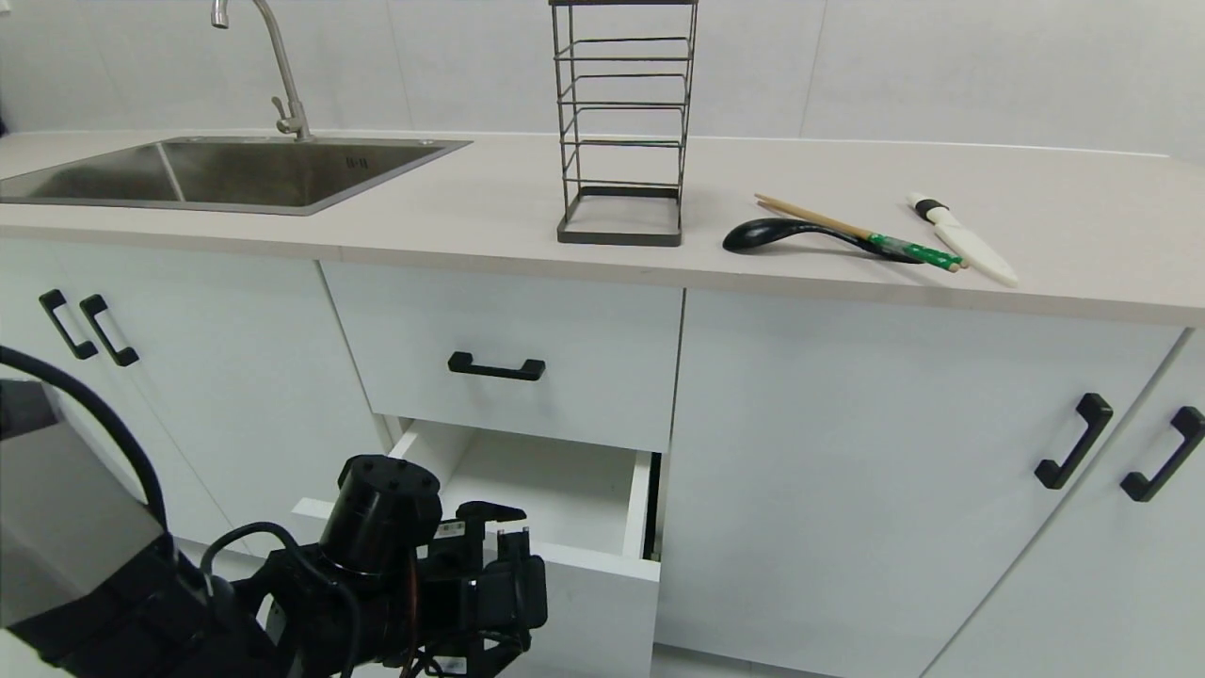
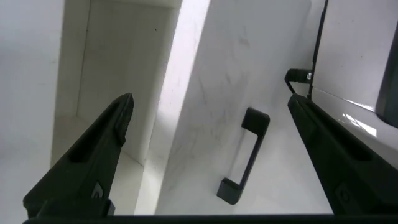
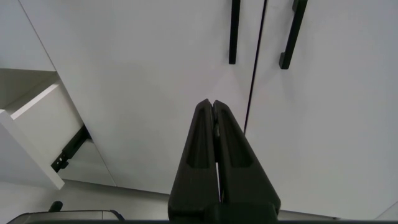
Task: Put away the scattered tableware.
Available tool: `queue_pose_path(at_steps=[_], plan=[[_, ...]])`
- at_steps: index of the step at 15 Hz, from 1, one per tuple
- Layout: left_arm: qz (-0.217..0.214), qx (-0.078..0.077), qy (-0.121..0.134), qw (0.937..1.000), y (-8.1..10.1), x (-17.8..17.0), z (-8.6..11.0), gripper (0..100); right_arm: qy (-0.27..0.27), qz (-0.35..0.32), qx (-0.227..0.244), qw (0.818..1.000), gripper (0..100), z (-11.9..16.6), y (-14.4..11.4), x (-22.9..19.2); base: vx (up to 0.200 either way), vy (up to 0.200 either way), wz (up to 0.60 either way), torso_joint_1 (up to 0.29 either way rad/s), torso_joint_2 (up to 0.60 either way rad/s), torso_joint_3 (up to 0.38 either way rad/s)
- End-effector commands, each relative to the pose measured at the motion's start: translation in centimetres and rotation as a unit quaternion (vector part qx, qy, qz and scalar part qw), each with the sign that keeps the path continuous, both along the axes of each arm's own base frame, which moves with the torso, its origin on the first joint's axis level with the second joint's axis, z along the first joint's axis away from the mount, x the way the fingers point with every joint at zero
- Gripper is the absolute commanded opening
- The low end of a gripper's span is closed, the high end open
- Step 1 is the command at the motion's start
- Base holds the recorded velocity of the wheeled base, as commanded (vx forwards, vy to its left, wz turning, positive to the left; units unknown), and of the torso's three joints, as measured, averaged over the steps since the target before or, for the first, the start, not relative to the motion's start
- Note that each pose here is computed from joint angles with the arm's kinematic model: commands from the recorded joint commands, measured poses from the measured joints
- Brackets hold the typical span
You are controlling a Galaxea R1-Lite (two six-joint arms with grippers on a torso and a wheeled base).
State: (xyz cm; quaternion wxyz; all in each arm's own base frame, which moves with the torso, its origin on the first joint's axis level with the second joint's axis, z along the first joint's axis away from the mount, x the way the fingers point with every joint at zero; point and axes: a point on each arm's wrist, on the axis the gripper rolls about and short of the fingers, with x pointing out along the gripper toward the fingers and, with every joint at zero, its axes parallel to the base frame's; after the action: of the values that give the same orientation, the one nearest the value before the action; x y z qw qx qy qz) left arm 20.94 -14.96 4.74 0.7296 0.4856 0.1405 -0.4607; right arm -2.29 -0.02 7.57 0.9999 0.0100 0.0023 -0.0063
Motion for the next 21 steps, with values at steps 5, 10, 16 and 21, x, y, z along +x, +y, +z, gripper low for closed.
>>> queue_pose_path(at_steps=[5,10,16,21], plan=[[-0.008,0.016,0.023,0.9996,0.9,-1.8,-0.7,100,0.001,0.000,0.000,1.000,0,0.0,0.0,0.0,0.000,0.000,0.00,0.000,0.00,0.000],[-0.011,0.002,0.006,0.9999,1.5,-3.1,0.8,100,0.001,0.000,0.000,1.000,0,0.0,0.0,0.0,0.000,0.000,0.00,0.000,0.00,0.000],[-0.043,-0.066,0.010,0.9968,0.2,-3.6,2.5,100,0.001,0.000,0.000,1.000,0,0.0,0.0,0.0,0.000,0.000,0.00,0.000,0.00,0.000],[0.061,-0.239,0.057,0.9674,1.0,-3.8,7.2,100,0.001,0.000,0.000,1.000,0,0.0,0.0,0.0,0.000,0.000,0.00,0.000,0.00,0.000]])
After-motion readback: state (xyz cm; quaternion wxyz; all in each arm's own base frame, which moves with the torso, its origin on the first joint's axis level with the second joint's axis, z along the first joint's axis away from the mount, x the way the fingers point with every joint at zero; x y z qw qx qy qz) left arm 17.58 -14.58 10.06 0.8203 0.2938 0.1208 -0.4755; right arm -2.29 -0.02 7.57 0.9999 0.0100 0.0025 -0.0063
